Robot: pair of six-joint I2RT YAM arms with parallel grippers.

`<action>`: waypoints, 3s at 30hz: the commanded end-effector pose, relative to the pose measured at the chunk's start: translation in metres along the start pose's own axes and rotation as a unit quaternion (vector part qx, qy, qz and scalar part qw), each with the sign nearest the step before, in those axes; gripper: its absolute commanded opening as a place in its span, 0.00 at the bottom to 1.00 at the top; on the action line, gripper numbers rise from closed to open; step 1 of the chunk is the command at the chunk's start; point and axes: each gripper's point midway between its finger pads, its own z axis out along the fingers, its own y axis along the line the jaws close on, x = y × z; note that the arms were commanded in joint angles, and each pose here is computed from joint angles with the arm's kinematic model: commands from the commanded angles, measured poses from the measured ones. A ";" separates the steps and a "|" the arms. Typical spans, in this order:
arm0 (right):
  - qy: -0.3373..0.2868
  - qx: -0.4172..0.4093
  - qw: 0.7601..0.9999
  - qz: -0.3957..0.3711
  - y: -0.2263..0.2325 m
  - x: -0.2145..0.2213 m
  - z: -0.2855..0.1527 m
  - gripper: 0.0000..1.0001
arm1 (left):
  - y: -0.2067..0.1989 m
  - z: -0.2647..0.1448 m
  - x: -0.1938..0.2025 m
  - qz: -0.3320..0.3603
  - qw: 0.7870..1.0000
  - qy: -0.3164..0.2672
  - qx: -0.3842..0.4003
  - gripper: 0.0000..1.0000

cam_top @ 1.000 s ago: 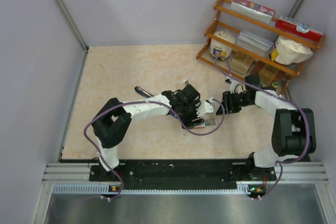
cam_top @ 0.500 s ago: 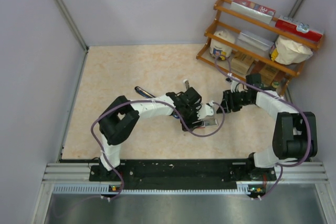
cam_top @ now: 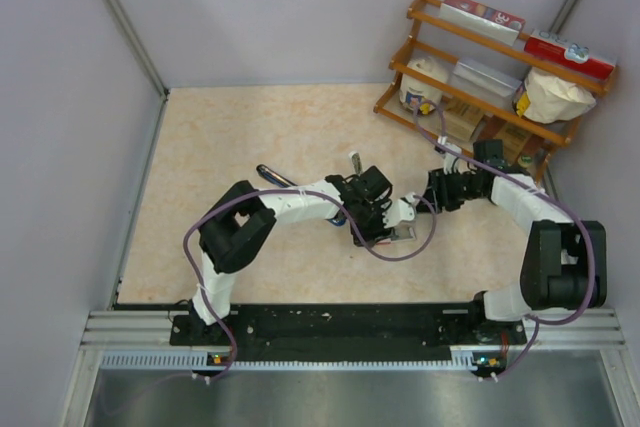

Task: Load the staples into the stapler
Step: Adjust the staple box at the center of the board.

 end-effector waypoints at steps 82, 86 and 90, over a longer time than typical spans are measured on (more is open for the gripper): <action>-0.047 0.009 0.998 -0.031 -0.003 -0.029 -0.017 0.45 | -0.040 -0.019 0.002 0.090 0.990 0.107 0.007 0.55; -0.046 0.005 0.998 -0.033 -0.001 -0.028 -0.017 0.45 | -0.039 -0.020 -0.003 0.089 0.992 0.092 0.003 0.69; -0.049 0.002 0.997 -0.054 0.001 -0.027 -0.019 0.45 | -0.034 -0.031 -0.015 0.091 0.993 0.069 -0.015 0.85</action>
